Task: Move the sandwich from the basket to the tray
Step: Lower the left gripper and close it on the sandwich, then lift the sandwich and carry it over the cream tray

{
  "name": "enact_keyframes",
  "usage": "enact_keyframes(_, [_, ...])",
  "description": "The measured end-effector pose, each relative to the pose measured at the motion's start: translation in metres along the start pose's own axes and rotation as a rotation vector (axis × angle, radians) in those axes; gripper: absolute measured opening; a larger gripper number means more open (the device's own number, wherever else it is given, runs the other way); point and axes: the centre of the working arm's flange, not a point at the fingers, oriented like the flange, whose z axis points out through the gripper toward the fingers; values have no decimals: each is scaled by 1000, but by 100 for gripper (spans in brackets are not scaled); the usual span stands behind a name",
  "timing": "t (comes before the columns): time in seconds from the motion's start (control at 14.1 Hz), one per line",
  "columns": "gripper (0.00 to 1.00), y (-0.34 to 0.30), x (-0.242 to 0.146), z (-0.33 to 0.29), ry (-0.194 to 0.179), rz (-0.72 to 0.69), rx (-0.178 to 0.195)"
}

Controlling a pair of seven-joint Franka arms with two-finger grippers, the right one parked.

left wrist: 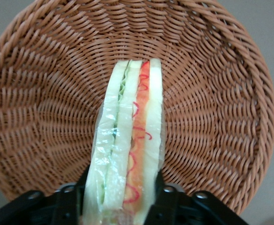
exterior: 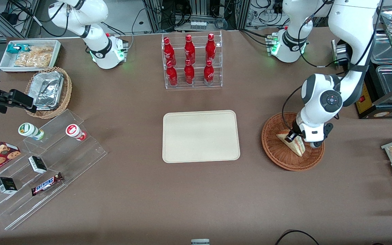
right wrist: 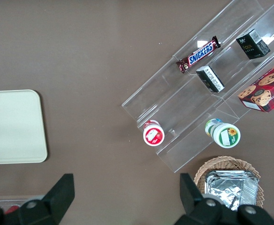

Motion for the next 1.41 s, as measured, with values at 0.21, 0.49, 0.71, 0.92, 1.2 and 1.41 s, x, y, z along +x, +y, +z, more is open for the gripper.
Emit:
enact_keyframes(0.21, [23, 20, 15, -48, -34, 90, 54])
enact_keyframes(0.49, [21, 74, -13, -109, -48, 336, 38])
enact_keyframes(0.71, [15, 122, -63, -108, -73, 465, -1])
enact_keyframes(0.92, [15, 175, -122, -88, -84, 598, -17])
enact_keyframes(1.2, [15, 232, -207, -56, -26, 691, 2])
enact_keyframes(1.41, [14, 253, -245, -39, -28, 745, -36])
